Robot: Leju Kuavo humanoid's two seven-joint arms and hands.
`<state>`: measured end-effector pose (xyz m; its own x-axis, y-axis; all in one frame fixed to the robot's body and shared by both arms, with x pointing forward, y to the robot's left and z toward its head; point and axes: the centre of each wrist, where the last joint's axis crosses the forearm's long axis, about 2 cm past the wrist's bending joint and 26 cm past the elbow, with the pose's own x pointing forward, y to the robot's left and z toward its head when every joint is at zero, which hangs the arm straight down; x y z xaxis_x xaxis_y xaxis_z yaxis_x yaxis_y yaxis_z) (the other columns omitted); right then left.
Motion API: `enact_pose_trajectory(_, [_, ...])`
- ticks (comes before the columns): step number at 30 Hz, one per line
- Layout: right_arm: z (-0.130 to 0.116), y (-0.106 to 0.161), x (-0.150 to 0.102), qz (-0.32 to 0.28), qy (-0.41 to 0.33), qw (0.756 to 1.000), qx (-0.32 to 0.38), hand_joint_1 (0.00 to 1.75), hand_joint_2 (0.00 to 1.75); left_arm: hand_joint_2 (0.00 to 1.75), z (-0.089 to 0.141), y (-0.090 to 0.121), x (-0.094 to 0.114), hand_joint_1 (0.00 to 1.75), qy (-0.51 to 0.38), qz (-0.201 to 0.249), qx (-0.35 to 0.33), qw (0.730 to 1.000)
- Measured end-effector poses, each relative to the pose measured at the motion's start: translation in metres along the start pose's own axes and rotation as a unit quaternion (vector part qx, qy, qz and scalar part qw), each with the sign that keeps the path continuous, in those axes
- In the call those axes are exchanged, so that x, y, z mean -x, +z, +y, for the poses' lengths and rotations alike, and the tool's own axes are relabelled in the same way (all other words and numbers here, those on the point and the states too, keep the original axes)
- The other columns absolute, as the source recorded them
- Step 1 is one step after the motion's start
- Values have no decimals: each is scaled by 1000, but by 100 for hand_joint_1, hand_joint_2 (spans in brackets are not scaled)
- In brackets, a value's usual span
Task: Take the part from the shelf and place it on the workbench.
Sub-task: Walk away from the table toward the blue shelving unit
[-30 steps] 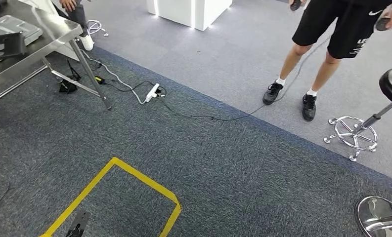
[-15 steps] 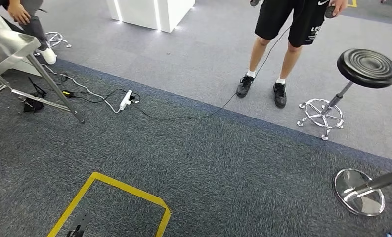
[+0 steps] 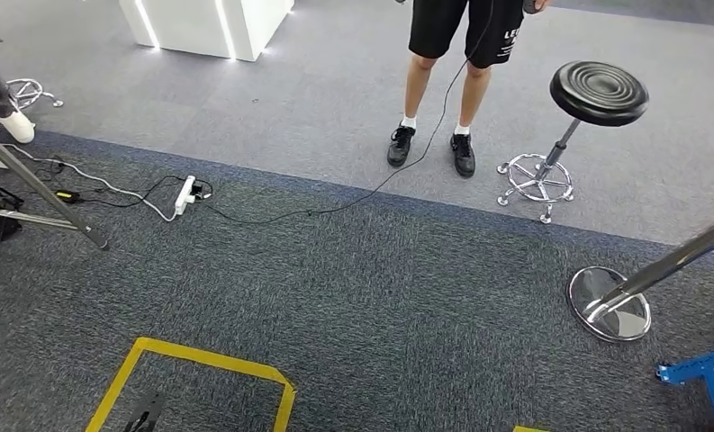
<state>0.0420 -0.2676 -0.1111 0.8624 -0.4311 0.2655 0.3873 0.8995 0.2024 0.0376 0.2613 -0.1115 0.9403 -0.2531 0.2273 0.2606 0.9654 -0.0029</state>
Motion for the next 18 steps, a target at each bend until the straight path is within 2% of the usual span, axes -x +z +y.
enact_pose_trajectory(7, [4,-1,-1,-7,5,1000,-7,0,0,0,0,0,2,0,-3,2,3,1000])
enact_pose_trajectory(18, [1,1,4,13,6,1000,9,0,0,0,0,0,0,0,-3,-12,7,1000])
